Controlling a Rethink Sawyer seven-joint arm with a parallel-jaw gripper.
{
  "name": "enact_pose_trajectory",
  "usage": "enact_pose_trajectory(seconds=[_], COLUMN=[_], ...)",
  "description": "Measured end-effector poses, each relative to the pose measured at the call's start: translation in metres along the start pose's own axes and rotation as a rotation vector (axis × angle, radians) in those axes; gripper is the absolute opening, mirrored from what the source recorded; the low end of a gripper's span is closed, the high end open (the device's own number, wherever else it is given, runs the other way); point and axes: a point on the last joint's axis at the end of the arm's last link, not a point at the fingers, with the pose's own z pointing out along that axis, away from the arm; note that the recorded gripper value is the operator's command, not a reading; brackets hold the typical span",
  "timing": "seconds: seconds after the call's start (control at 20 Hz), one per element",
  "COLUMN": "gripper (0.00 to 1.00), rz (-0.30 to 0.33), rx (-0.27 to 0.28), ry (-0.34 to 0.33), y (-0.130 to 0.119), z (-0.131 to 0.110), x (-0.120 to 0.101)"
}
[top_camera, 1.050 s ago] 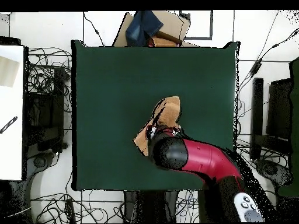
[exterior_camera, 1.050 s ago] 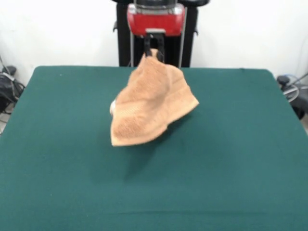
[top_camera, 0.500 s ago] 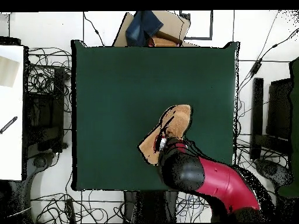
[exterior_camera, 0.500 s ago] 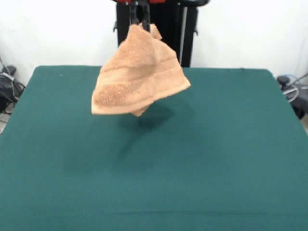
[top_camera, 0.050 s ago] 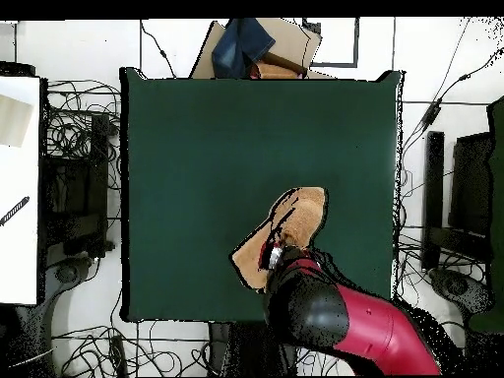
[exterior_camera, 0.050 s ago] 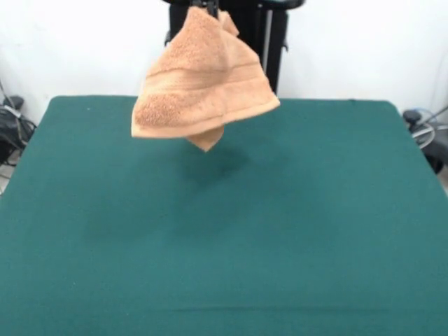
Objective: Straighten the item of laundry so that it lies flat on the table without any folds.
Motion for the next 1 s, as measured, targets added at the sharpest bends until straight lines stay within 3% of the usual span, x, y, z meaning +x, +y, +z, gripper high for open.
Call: enact_pose_trajectory(seconds=[0.5,1.0], gripper=[0.0,0.0], rz=[-0.028,-0.196], rx=[0.031,0.116], ry=[0.034,0.069], y=[-0.002,-0.016], z=[-0.019,-0.001], x=[0.008,0.033])
